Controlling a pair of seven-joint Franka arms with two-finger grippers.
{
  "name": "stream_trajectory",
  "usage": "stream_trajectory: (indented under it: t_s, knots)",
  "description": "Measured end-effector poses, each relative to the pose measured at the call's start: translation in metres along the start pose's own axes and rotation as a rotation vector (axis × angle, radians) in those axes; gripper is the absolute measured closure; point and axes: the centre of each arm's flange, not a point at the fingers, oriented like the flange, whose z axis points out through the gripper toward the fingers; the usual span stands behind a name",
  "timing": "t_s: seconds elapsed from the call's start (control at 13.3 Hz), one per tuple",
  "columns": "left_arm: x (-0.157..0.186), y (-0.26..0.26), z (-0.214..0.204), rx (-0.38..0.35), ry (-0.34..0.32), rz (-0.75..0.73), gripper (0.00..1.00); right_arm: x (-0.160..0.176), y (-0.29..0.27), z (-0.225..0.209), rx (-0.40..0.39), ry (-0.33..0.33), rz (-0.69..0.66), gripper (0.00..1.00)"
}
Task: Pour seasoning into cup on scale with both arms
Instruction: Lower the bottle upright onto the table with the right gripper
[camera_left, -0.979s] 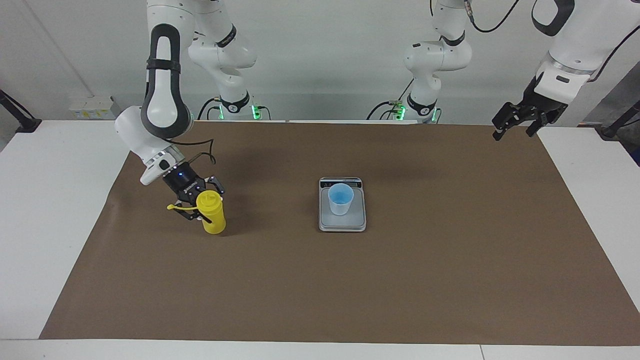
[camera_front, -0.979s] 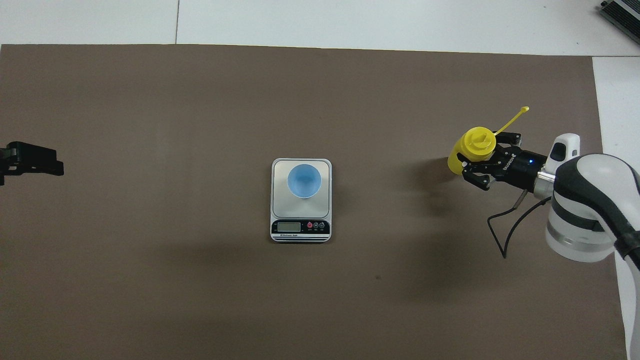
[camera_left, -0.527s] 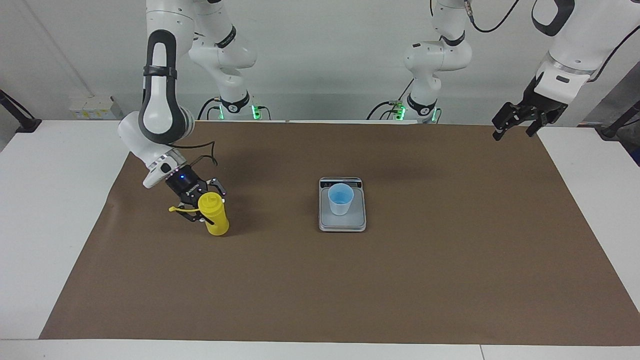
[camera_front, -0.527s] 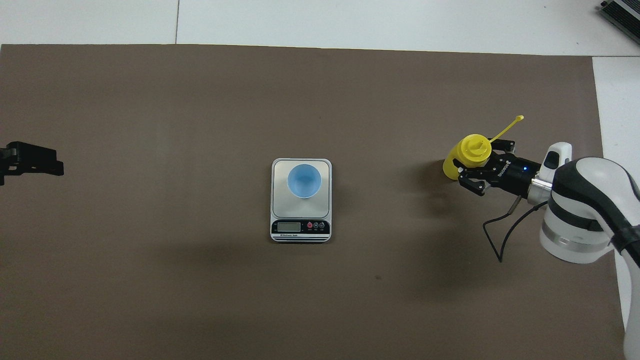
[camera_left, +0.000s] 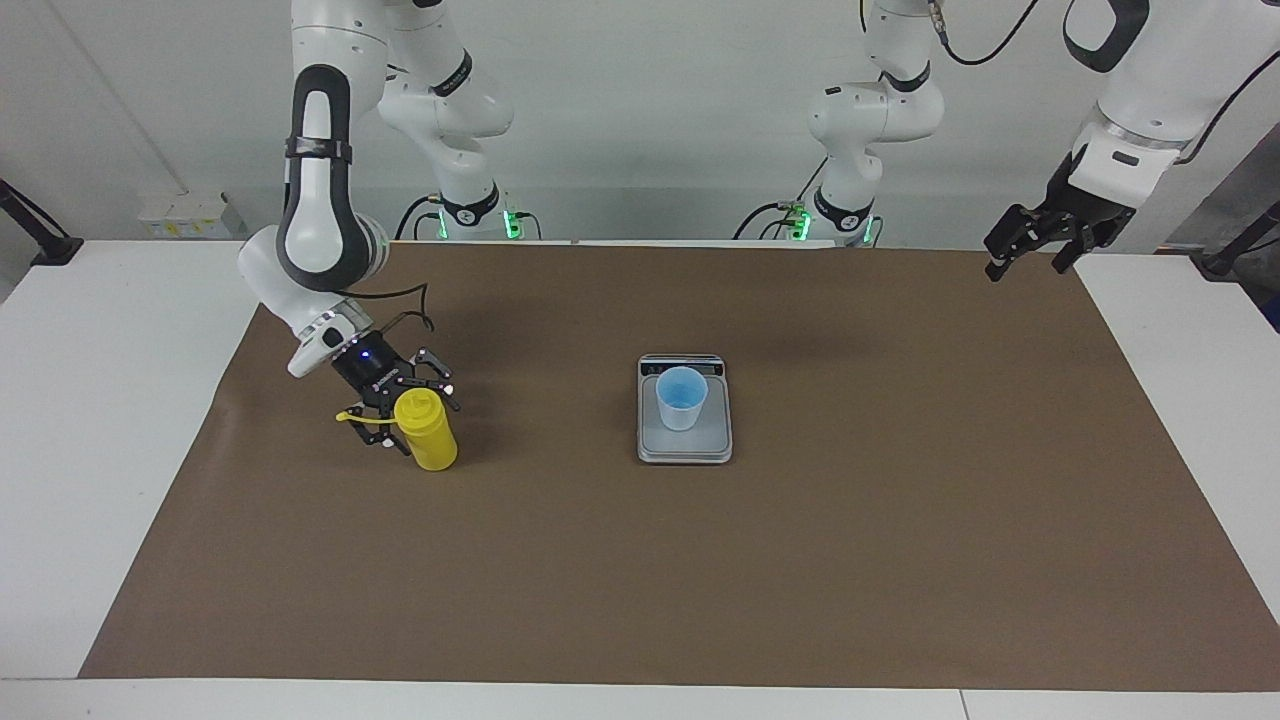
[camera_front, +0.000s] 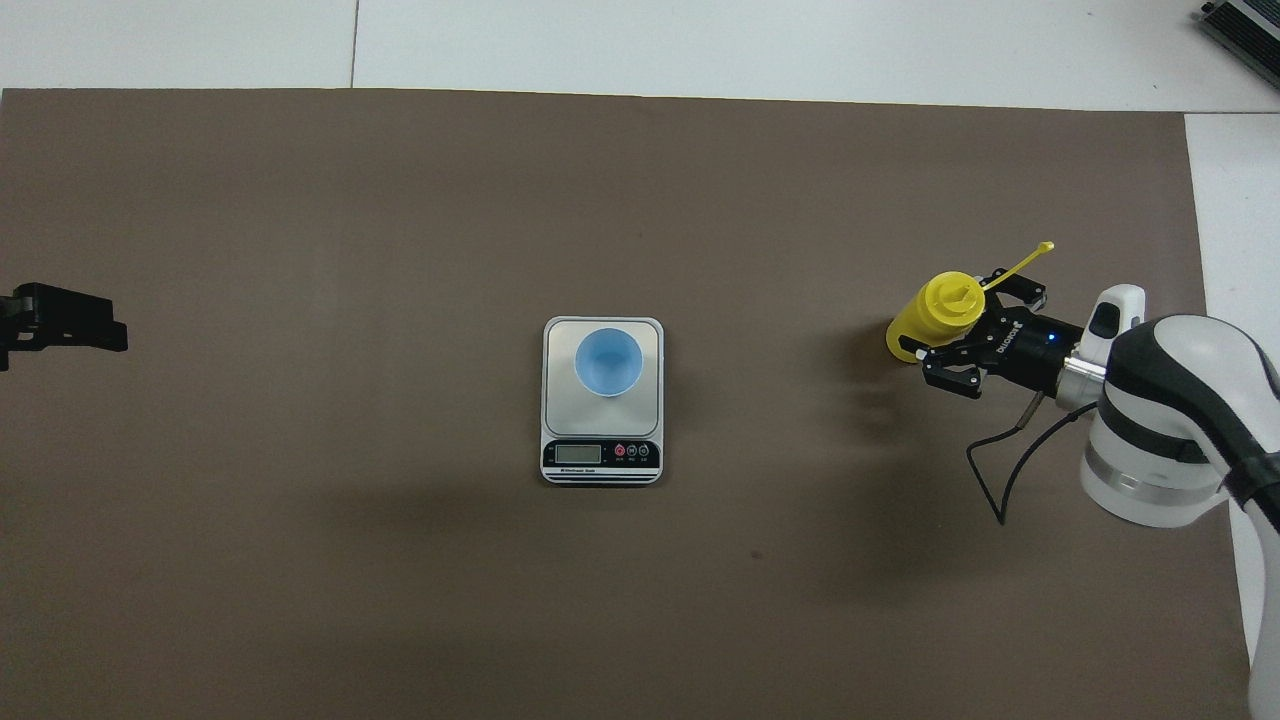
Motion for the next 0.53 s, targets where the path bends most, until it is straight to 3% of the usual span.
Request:
stream_trajectory:
  t_s: [0.53]
  knots:
    - [0.0, 0.0, 0.0, 0.0, 0.0, 0.0, 0.0, -0.01, -0.004, 0.001, 0.008, -0.012, 0.016, 0.0]
